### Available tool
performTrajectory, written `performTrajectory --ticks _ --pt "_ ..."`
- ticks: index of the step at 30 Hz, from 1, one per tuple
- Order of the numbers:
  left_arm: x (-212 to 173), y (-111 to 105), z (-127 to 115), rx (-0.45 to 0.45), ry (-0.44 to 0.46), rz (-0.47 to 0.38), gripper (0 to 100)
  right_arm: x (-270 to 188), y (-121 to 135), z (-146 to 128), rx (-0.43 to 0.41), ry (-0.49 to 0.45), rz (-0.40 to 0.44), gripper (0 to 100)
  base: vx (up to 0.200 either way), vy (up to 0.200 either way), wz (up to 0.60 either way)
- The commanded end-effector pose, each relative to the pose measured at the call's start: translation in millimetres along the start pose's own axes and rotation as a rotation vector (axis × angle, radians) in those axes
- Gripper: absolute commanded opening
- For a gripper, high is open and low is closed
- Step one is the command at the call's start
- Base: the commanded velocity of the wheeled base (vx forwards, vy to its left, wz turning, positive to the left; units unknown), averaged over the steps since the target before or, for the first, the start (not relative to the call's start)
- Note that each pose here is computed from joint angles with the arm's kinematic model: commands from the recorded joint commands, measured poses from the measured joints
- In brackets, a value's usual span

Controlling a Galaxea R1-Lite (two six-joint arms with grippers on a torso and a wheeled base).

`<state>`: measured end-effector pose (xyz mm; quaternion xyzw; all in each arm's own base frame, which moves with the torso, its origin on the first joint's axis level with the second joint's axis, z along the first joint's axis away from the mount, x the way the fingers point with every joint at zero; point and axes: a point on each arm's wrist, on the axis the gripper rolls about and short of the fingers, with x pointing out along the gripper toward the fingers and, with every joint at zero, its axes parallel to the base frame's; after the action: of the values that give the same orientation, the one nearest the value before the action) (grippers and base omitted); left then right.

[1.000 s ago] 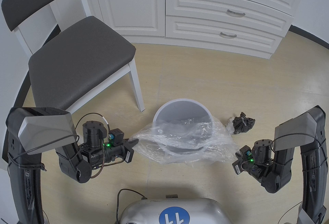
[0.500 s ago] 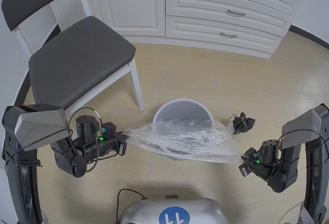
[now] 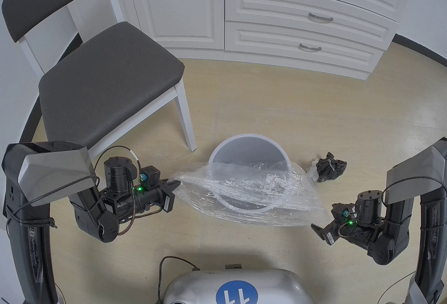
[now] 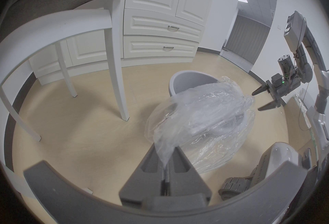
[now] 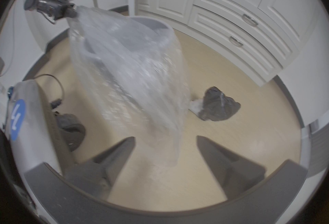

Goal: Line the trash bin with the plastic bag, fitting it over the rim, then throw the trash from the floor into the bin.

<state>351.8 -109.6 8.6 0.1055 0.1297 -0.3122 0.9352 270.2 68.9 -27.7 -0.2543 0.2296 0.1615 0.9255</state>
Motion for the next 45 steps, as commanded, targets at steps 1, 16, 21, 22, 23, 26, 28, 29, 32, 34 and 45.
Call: performTrajectory --ticks 1,16,21,22,23,26,28,29,32,34,45 --pt "-2 0 4 0.003 -0.01 0.003 0 -49 -17 7 -0.025 -0.148 0.188 100 0.0 0.0 0.0" --pt "-1 0 3 0.002 -0.007 0.002 0 -87 -50 26 -0.019 -0.487 0.443 100 0.0 0.0 0.0" --pt "0 0 4 0.005 -0.017 0.004 0 -74 1 84 0.174 -0.398 0.074 100 0.0 0.0 0.0" --pt "0 -1 4 0.008 -0.024 0.005 0 -74 12 92 0.216 -0.4 0.029 100 0.0 0.0 0.0" --pt "0 -2 5 0.012 -0.039 0.005 0 -72 30 105 0.264 -0.403 -0.037 100 0.0 0.0 0.0" --pt "3 -2 1 0.017 -0.052 0.01 0 -71 68 115 0.246 -0.39 -0.075 100 0.0 0.0 0.0" --pt "4 -2 -1 0.016 -0.049 0.014 0 -78 86 121 0.227 -0.414 -0.041 100 0.0 0.0 0.0" --pt "4 -2 -1 0.017 -0.047 0.013 0 -80 91 125 0.211 -0.431 -0.028 100 0.0 0.0 0.0" --pt "3 -1 -1 0.017 -0.047 0.016 0 -79 94 147 0.072 -0.509 -0.07 100 0.0 0.0 0.0" --pt "4 -1 0 0.019 -0.051 0.016 100 -76 95 161 -0.013 -0.52 -0.091 100 0.0 0.0 0.0" --pt "-24 5 4 0.062 -0.185 -0.13 100 -63 137 178 -0.412 -0.319 0.011 100 0.0 0.0 0.0"
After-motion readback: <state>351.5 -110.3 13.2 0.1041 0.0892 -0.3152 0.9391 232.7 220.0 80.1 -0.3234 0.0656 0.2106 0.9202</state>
